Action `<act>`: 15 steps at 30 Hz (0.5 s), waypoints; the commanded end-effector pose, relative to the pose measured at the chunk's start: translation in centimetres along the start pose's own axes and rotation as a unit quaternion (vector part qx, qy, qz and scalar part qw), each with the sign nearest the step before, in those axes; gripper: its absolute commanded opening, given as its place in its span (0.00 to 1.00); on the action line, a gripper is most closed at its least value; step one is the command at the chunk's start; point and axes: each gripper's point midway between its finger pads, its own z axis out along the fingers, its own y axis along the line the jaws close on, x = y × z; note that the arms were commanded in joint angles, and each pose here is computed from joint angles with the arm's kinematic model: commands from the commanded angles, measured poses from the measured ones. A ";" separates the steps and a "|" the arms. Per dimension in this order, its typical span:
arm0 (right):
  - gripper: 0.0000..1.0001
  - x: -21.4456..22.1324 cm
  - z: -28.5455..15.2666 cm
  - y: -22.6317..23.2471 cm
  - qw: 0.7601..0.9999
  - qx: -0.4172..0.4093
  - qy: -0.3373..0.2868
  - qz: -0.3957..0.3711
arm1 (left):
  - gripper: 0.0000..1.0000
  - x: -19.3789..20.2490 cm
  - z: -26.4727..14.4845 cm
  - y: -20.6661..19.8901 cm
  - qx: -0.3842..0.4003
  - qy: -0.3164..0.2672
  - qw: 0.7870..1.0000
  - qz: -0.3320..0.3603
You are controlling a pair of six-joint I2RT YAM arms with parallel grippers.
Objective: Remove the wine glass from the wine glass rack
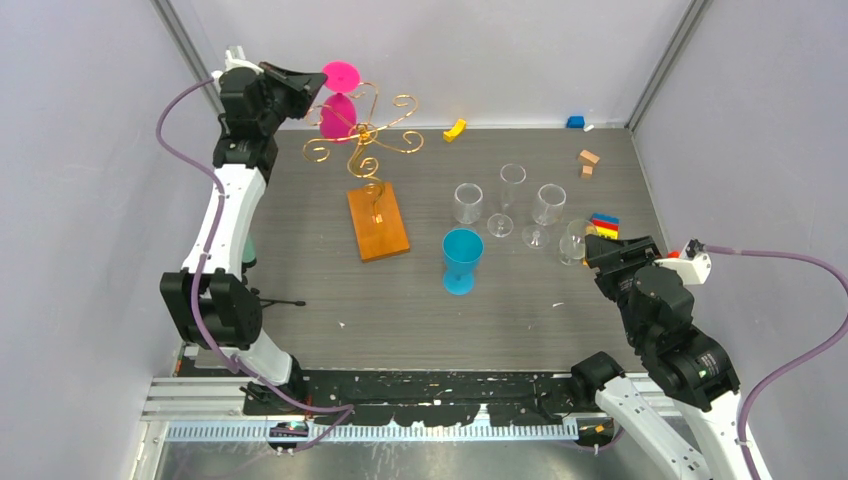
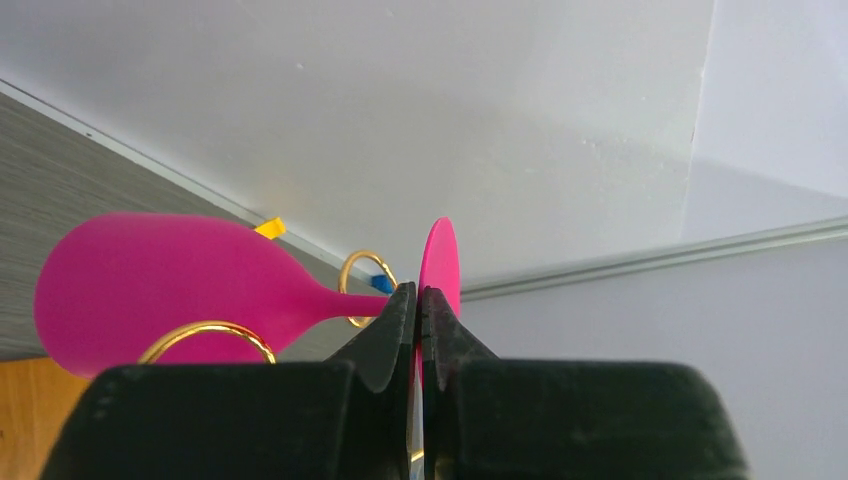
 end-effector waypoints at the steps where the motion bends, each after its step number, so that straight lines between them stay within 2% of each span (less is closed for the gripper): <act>1: 0.58 -0.6 0.2 0.6 1.000 -0.003 -0.014 0.009 | 0.00 -3.5 -1.1 -3.3 0.040 -0.065 0.997 0.024; 6: 0.59 -0.6 0.3 0.6 1.000 -0.002 -0.013 0.008 | 0.00 -4.3 -0.6 -4.7 0.070 -0.078 0.993 0.051; 15: 0.66 -0.3 0.2 1.1 1.000 -0.019 -0.005 0.005 | 0.00 -4.4 -2.3 -10.2 0.221 -0.093 0.966 0.098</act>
